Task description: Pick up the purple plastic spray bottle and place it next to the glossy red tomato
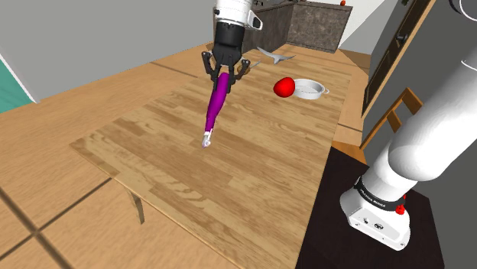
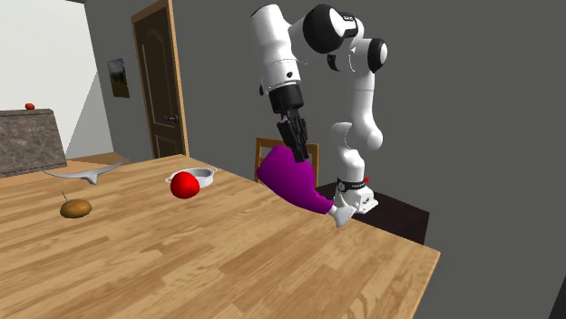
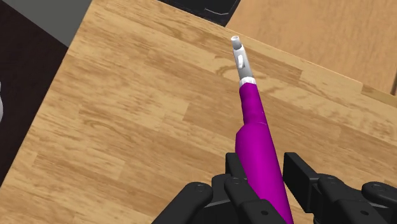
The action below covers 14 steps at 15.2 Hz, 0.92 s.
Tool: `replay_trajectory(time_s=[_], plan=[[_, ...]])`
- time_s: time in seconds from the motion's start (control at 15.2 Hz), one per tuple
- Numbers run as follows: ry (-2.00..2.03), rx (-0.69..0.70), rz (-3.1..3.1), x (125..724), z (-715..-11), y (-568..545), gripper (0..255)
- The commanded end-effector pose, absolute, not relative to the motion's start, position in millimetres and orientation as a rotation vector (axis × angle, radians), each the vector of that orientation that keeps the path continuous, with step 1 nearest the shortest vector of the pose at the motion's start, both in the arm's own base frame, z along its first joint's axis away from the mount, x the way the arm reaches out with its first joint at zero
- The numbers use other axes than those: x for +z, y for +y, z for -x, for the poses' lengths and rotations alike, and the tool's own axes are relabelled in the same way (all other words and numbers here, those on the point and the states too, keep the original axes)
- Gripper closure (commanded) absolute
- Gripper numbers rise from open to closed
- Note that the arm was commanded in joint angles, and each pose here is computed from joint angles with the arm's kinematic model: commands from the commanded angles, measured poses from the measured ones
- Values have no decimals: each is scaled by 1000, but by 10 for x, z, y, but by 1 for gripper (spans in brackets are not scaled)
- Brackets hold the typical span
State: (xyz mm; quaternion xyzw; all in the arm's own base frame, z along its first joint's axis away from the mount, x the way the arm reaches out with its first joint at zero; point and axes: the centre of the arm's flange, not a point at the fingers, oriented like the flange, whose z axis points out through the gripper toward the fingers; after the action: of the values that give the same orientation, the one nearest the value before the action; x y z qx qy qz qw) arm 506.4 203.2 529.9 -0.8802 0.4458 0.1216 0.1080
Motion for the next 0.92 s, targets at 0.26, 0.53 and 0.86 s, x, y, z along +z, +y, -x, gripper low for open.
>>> replay_trajectory(time_s=[0.26, 0.53, 0.86], plan=[[1312, 358, 2590, 5618, -5057, 2036, 255], [1312, 358, 2590, 5829, -5057, 2036, 255], [1312, 358, 2590, 6093, -5057, 2036, 255]])
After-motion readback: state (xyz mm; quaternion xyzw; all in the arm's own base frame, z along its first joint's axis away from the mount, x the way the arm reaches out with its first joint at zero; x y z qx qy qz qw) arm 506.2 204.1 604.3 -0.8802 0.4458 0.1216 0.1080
